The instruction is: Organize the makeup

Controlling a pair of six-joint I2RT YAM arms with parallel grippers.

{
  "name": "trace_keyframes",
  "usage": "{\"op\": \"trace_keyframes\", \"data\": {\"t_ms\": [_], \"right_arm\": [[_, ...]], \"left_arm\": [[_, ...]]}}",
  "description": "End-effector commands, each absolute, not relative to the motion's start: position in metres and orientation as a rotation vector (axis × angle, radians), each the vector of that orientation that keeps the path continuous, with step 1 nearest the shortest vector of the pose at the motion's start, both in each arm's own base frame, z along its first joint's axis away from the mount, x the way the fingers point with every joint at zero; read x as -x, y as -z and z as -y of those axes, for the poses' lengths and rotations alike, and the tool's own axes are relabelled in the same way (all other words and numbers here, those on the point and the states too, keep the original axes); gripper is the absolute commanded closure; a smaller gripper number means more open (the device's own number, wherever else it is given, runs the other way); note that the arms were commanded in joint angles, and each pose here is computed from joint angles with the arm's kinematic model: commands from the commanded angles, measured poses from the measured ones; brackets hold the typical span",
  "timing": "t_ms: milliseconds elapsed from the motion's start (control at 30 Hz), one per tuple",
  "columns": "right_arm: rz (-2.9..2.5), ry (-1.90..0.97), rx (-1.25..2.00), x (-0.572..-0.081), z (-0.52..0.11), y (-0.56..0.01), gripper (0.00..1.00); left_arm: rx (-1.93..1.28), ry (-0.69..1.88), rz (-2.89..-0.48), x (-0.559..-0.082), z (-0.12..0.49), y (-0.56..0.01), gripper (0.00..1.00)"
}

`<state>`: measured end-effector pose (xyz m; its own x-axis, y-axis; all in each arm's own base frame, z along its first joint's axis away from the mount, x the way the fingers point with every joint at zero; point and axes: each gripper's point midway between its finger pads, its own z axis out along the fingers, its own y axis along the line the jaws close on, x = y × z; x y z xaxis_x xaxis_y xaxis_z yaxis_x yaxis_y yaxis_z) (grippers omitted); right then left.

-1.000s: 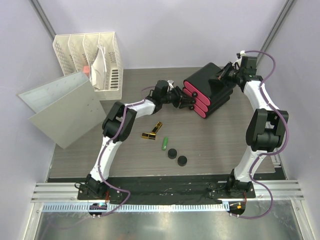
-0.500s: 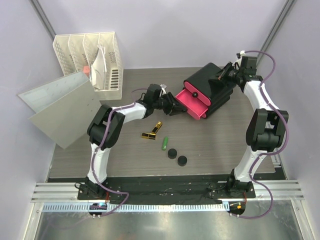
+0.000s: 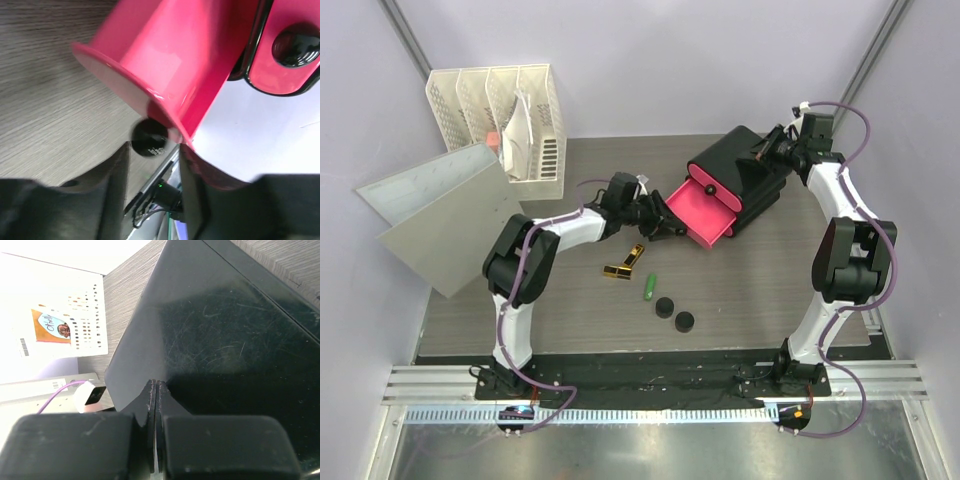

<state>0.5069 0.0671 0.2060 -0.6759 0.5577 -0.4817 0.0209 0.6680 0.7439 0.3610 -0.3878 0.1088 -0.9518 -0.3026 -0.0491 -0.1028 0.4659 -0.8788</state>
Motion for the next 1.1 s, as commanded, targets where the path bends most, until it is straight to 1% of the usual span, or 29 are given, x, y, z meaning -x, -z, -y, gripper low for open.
{"op": "trace_keyframes", "data": {"t_ms": [0, 167, 333, 500, 633, 767, 900, 1067], "right_arm": [[-2.318, -0.885, -0.536, -0.486, -0.063, -0.153, 0.99], [-2.321, -0.887, -0.534, -0.486, -0.064, -0.152, 0.99], [-2.322, -0.892, -0.532, -0.487, -0.066, -0.152, 0.99], [-2.319, -0.895, -0.529, -0.488, -0.066, -0.153, 0.99], [-2.321, -0.898, -0.526, -0.488, -0.066, -0.153, 0.99], [-2.329, -0.899, -0.532, -0.487, -0.066, -0.149, 0.99], [-2.33, -0.898, -0.531, -0.486, -0.066, -0.148, 0.99], [-2.335, -0.902, -0.531, -0.487, -0.068, -0.146, 0.99]], "left_arm": [[0.199, 1.452, -2.435, -0.366, 0.387, -0.159, 0.52], [0.088, 1.309, -2.474, -0.358, 0.371, -0.169, 0.43], [-0.016, 1.127, -2.534, -0.342, 0.346, -0.172, 0.41], [-0.119, 0.822, -2.657, -0.319, 0.3, -0.153, 0.39], [-0.21, 0.467, -2.724, -0.316, 0.254, -0.126, 0.38], [-0.34, 0.271, -2.755, -0.31, 0.232, -0.107, 0.37], [-0.459, 0.167, -2.763, -0.303, 0.23, -0.099, 0.37], [-0.584, 0.214, -2.758, -0.282, 0.255, -0.096, 0.37]]}}
